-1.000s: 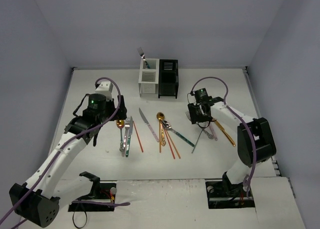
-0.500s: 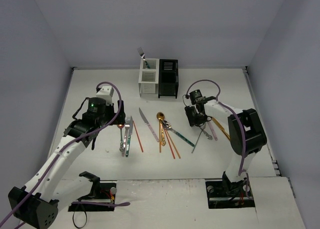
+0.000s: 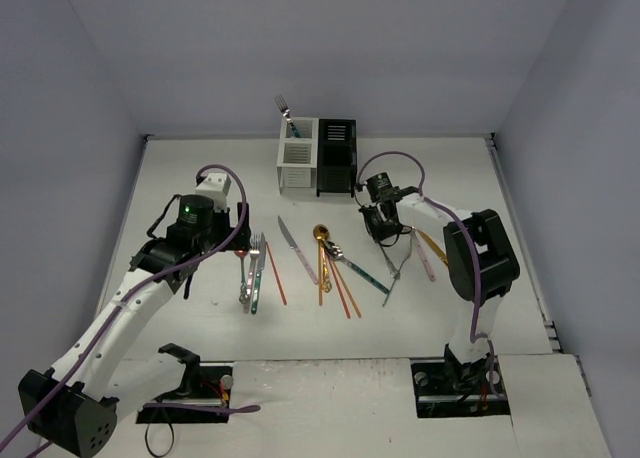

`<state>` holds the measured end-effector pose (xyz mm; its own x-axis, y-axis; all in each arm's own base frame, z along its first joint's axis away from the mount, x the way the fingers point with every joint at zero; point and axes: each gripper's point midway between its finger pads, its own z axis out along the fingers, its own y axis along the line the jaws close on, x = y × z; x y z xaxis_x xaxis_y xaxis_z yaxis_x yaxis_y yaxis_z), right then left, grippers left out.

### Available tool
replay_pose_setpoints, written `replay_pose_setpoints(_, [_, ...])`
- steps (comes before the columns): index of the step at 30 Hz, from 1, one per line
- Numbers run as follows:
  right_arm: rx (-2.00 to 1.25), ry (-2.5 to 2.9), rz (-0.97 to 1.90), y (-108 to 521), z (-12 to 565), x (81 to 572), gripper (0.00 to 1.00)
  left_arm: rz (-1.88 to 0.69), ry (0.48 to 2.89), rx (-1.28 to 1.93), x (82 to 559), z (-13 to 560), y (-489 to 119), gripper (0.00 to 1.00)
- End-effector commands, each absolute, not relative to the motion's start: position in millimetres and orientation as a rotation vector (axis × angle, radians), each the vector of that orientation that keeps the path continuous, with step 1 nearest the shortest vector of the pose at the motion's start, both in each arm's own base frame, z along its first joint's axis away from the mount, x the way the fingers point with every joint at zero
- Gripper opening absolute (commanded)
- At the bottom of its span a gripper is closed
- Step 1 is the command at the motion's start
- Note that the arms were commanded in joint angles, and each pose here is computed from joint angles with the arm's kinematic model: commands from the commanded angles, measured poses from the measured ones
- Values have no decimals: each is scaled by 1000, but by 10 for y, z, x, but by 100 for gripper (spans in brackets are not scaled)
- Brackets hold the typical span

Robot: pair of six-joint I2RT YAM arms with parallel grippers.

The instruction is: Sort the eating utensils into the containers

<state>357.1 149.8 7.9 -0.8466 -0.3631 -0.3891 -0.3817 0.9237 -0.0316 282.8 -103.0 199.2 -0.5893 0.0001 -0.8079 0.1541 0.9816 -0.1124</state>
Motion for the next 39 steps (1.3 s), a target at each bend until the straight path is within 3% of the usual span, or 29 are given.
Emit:
replay_pose_setpoints(1, [-629, 2622, 87, 1672, 133, 3706, 0, -253, 2129, 115, 2904, 2187, -1107, 89])
replay_pose_setpoints(7, [-681, 2391, 115, 1985, 754, 4043, 0, -346, 2078, 105, 2939, 2356, -1238, 89])
replay_pose_setpoints(16, [-766, 2032, 274, 2534, 1935, 3996, 0, -657, 1845, 211, 3064, 3026, -1753, 89])
replay_pose_setpoints(24, [-811, 1830, 474, 2918, 2662, 3586, 0, -816, 1672, 298, 3149, 3530, -2078, 89])
replay_pose_setpoints(32, [-829, 1750, 583, 3174, 2977, 3173, 0, -826, 1606, 412, 3117, 3751, -2457, 88])
replay_pose_setpoints(36, [-830, 1719, 617, 3223, 3099, 3046, 0, -795, 1629, 420, 3197, 3678, -2513, 83])
replay_pose_setpoints(39, [-822, 1701, 632, 3225, 3178, 2991, 0, -789, 1631, 426, 3234, 3667, -2534, 72])
